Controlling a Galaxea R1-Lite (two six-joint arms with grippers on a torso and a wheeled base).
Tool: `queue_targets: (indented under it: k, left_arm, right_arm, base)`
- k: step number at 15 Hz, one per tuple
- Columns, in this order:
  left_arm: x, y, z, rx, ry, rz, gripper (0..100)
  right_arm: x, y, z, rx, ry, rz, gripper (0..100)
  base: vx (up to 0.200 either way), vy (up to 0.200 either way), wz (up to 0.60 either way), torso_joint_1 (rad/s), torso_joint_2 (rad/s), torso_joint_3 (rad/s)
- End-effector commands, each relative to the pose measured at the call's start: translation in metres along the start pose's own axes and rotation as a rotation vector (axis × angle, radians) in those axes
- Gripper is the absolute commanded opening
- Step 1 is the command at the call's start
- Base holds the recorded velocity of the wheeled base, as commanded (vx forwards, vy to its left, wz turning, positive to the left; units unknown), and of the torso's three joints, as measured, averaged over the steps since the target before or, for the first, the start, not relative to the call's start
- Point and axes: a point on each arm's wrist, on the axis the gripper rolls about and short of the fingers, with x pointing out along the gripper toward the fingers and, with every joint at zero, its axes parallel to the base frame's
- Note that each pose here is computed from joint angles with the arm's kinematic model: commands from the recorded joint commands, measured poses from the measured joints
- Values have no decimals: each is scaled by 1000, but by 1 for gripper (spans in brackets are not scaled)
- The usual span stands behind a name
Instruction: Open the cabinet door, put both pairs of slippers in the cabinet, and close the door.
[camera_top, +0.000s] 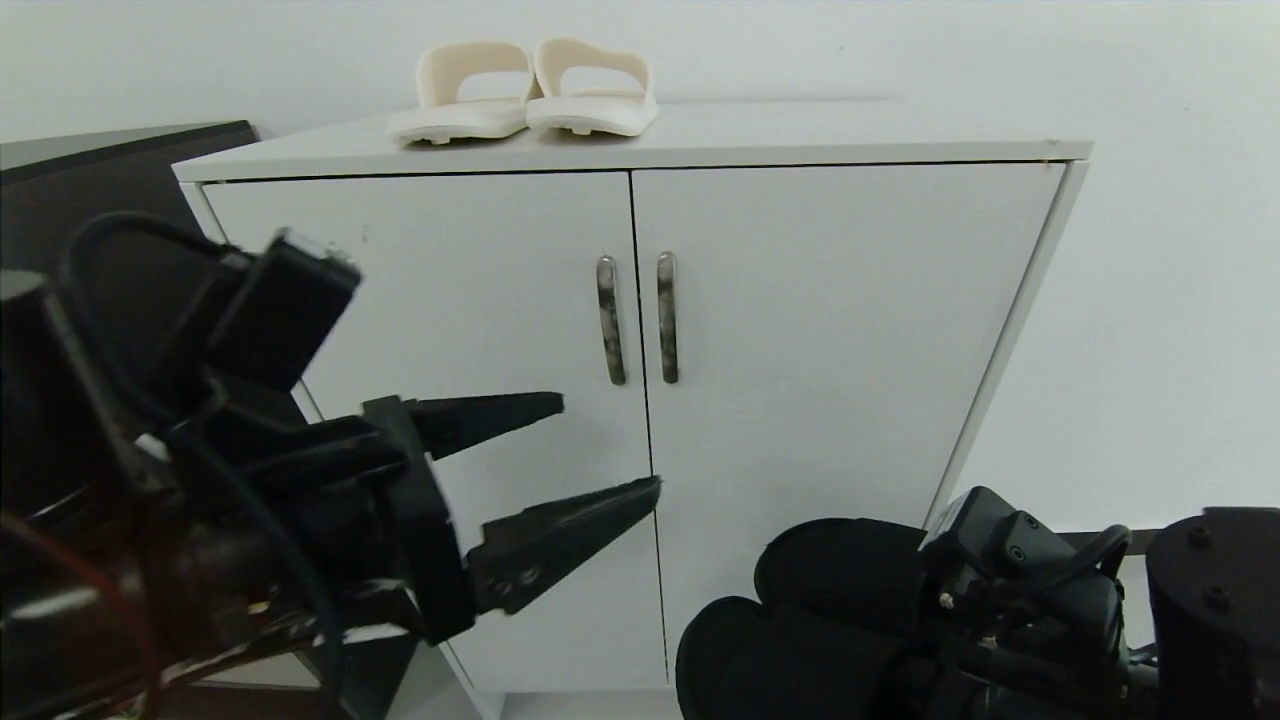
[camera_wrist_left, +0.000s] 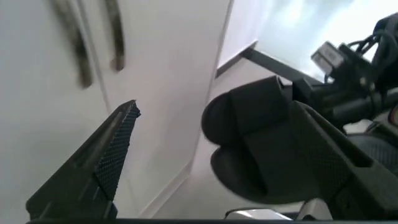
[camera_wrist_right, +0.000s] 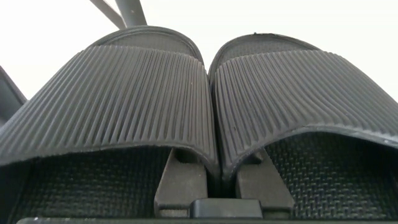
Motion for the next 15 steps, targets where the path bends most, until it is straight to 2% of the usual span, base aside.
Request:
queue_targets:
  k: [1,2,3,4,5,6,9,12,13,15]
  left_arm:
    - [53,21,2,-56,43,-60,100]
    - [61,26,7,-70,34,-108,100]
    - [64,28,14,-116,21,-163,100]
    - [64,29,21,-181,15,-227,100]
    - [64,33,25,-216,13,-265,100]
    - [62,39,28,-224,9,-271,100]
    - [67,48,28,-216,-4,-198,100]
    - [71,51,32,-186,-59,-130,100]
    - [72,52,31,-183,-61,-112,100]
    - [78,57,26,-156,-51,-59,100]
  right_arm:
    - [0,0,-2,-3,7,-3,0]
    - [0,0,-1,-1,5,-3,0]
    - [0,0,-2,-3,7,-3,0]
    - [0,0,-2,-3,7,-3,0]
    - [0,0,-1,-3,5,-3,0]
    - [1,0,-1,-2,4,-3,0]
    - [0,0,-2,-5,7,-1,0]
    - [1,0,-2,-6,11,0,0]
    - [1,0,-2,-6,11,0,0]
    - [2,1,-4,-7,17,0,0]
  base:
    - [0,0,0,0,0,0]
    - [0,0,0,0,0,0]
    - [0,0,0,0,0,0]
    - [0,0,0,0,0,0]
    - [0,0,0,0,0,0]
    - [0,0,0,0,0,0]
    - [0,0,0,0,0,0]
    - [0,0,0,0,0,0]
    - [0,0,0,0,0,0]
    - [0,0,0,0,0,0]
